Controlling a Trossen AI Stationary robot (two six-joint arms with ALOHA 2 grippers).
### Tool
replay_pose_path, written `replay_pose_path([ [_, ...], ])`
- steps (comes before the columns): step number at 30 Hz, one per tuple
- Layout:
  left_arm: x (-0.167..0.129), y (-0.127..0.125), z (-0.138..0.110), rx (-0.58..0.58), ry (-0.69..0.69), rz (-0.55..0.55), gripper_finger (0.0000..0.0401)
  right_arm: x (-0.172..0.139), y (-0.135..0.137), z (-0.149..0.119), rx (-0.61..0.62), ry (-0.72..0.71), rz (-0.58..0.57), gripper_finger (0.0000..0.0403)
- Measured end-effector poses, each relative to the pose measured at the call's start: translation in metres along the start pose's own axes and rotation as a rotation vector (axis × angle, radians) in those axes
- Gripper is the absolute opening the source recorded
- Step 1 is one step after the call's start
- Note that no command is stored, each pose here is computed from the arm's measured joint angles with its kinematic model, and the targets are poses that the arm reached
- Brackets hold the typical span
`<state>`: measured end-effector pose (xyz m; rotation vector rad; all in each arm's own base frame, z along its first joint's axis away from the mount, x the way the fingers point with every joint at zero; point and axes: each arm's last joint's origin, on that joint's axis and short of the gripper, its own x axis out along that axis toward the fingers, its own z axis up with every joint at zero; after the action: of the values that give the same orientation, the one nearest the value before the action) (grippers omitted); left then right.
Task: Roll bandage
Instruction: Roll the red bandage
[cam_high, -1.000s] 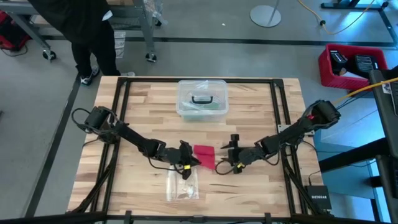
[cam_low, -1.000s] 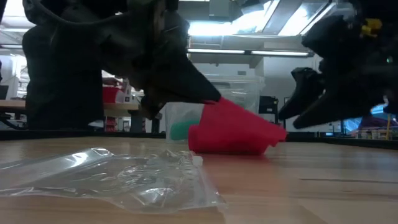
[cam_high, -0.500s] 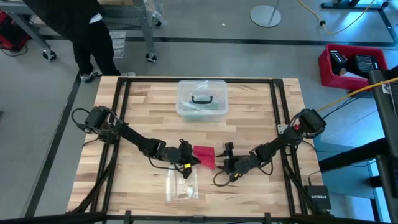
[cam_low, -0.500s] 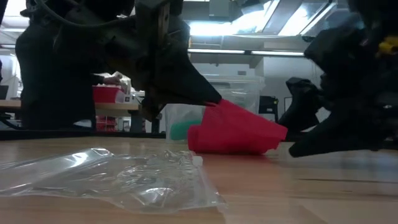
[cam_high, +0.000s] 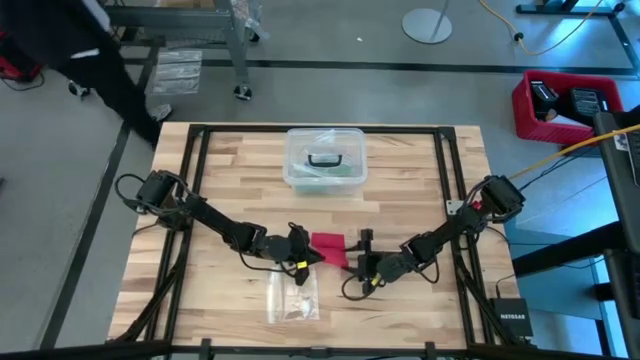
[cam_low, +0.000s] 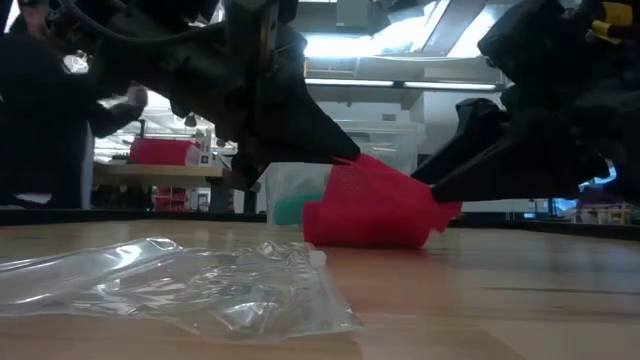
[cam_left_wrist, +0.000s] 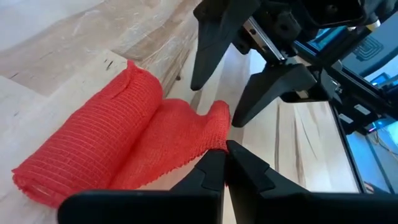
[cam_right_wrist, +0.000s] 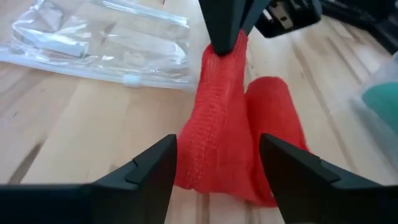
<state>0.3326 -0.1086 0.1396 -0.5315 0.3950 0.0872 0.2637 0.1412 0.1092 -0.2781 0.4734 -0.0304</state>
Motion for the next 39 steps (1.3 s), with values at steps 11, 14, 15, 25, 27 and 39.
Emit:
replay_pose_path([
  [11,0.0,0.0,0.0,-0.005,-0.004,-0.002,0.0008,-0.006,0.005,-0.013,-0.034,0.104,-0.068,0.0231],
  [14,0.0,0.0,0.0,-0.005,-0.004,-0.003,0.0008,-0.004,0.003,-0.01,-0.041,0.085,-0.065,0.0231],
  [15,0.0,0.0,0.0,-0.005,-0.004,-0.003,0.0008,-0.004,0.004,-0.009,-0.04,0.073,-0.05,0.0231],
  [25,0.0,0.0,0.0,-0.005,-0.005,-0.003,0.0008,0.011,0.013,-0.01,-0.063,0.048,-0.1,0.0231],
  [27,0.0,-0.001,0.0,-0.005,-0.004,-0.003,0.0008,0.013,0.014,-0.004,-0.069,0.034,-0.114,0.0231],
  [39,0.0,0.0,-0.001,-0.019,0.003,0.001,0.0008,0.016,0.016,0.004,-0.081,0.018,-0.124,0.009],
])
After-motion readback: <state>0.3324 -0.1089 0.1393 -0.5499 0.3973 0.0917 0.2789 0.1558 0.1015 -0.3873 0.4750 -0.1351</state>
